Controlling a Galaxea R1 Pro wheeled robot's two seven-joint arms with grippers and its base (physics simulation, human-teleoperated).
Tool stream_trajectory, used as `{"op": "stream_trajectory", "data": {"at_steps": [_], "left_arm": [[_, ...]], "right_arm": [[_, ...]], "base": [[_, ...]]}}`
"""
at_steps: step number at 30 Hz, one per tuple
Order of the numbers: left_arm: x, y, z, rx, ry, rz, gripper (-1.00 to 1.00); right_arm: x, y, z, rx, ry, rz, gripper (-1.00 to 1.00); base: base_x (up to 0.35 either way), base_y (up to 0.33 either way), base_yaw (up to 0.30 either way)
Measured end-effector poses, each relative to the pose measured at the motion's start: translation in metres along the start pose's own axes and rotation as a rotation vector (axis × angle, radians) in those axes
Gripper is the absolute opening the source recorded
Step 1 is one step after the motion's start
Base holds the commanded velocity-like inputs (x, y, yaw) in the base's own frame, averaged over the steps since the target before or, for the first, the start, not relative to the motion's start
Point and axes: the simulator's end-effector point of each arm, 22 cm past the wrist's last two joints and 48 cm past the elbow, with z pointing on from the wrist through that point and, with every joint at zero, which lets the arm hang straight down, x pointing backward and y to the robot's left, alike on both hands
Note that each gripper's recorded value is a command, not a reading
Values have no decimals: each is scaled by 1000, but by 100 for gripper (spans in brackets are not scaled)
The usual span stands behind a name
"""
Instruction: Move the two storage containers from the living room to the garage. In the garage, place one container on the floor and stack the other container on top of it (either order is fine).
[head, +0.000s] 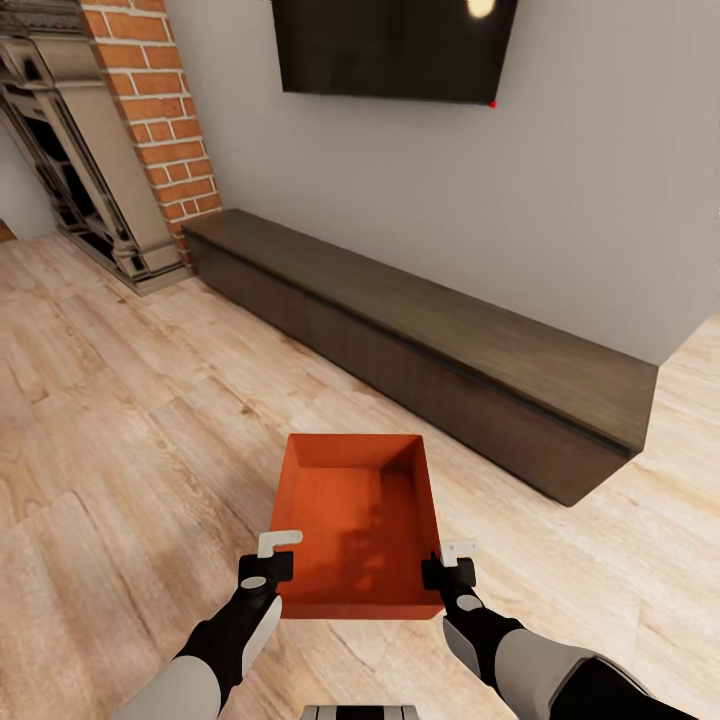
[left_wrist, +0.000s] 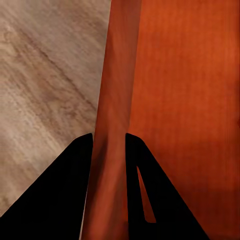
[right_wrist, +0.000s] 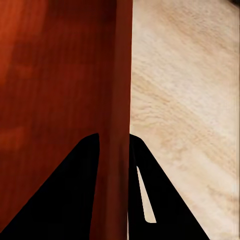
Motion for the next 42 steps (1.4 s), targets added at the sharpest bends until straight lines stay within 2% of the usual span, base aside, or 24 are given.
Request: {"op": "stream_trajectory", "data": {"at_steps": [42], "left_arm": [[-64,9,-63,-2,-3,4,-100]], "right_arm": [[-69,-6,-57,3,-1,7,-100]], "base": [[0,0,0]]}}
